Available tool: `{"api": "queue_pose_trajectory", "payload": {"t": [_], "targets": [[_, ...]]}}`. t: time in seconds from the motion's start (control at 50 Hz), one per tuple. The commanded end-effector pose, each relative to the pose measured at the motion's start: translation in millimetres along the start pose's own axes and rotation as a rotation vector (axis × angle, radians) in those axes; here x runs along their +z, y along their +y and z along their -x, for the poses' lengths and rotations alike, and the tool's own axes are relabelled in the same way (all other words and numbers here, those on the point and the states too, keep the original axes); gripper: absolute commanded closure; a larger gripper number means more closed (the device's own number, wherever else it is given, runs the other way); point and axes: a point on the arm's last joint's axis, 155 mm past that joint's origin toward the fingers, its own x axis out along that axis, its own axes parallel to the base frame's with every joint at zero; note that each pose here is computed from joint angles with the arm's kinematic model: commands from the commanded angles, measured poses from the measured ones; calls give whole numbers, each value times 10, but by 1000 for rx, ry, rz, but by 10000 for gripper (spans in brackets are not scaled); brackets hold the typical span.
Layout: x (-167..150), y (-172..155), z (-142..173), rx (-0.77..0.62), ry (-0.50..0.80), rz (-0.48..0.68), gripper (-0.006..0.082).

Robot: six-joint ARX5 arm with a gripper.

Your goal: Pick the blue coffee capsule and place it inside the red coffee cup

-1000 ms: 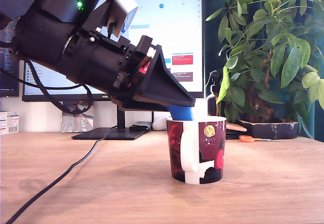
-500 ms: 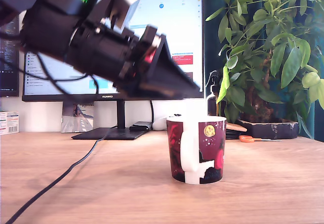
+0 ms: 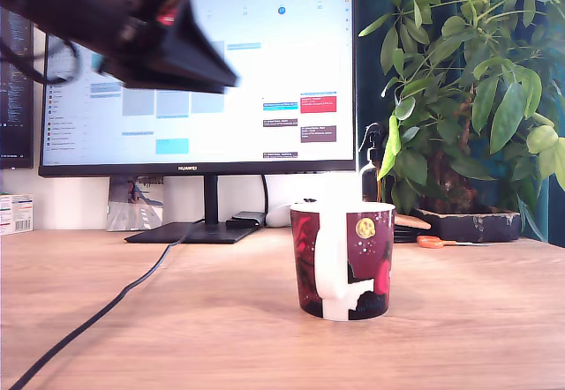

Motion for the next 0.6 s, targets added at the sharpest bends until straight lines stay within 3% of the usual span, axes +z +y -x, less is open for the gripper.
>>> {"api": "queue_pose_trajectory", "payload": {"t": [0.0,0.26,0.58], "targets": [[103,173,157,81,-18,-2,786],[111,712,773,346,13,-5,786],[25,1057,1400,539,39,33,786]]}}
